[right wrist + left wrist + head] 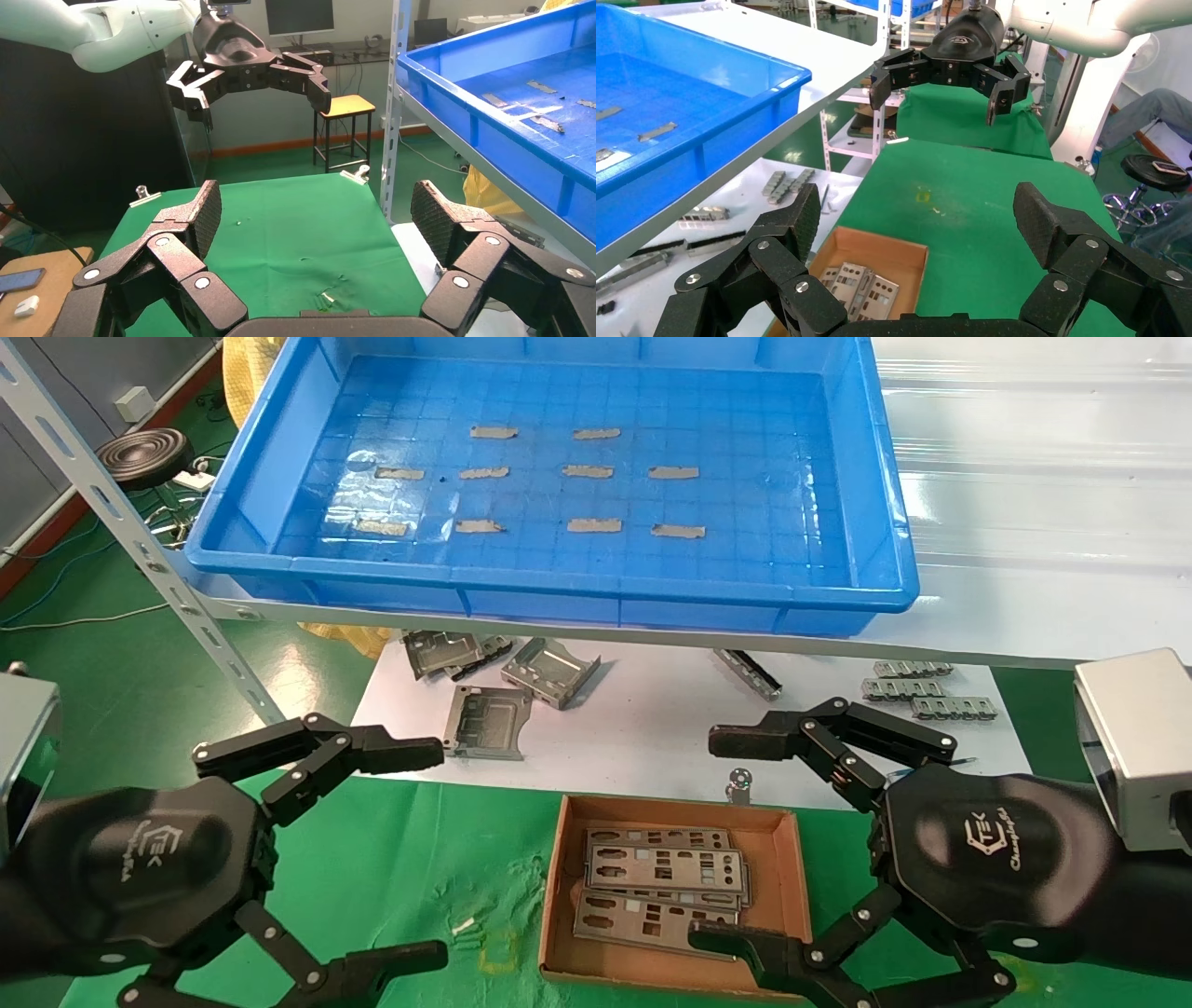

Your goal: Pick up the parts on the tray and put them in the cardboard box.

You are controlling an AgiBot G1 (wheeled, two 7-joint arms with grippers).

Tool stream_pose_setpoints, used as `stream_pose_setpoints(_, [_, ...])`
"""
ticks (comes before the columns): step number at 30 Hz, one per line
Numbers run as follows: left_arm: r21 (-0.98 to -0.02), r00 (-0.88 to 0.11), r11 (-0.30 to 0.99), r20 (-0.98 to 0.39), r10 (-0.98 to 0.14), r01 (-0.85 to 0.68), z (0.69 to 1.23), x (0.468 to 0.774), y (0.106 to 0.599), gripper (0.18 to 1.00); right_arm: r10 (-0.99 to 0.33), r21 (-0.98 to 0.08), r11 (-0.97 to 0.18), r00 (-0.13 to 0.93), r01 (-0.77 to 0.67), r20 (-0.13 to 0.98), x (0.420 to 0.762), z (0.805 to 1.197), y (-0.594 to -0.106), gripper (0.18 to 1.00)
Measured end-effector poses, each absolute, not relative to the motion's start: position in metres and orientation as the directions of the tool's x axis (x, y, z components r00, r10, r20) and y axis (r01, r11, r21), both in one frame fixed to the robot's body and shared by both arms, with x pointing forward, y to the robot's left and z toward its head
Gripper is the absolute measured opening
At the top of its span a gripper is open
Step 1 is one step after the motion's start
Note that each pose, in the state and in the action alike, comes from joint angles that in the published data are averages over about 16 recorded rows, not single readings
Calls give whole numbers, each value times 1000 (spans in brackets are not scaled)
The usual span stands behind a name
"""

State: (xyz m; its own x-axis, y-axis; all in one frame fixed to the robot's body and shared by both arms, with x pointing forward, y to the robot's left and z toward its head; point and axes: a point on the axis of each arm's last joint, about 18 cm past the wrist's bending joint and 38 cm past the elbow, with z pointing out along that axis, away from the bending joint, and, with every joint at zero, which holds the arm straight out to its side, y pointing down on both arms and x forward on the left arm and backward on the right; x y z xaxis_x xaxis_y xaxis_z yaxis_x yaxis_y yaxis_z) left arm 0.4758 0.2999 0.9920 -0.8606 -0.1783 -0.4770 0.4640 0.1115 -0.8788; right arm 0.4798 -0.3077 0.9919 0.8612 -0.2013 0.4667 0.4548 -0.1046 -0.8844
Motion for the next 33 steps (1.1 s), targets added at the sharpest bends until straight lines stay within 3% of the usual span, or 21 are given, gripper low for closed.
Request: stream_pose_setpoints(33, [-879,-861,111,-477,-178,464,992,476,300,1001,-201,-884,-105,861,455,467,480,992,-308,1001])
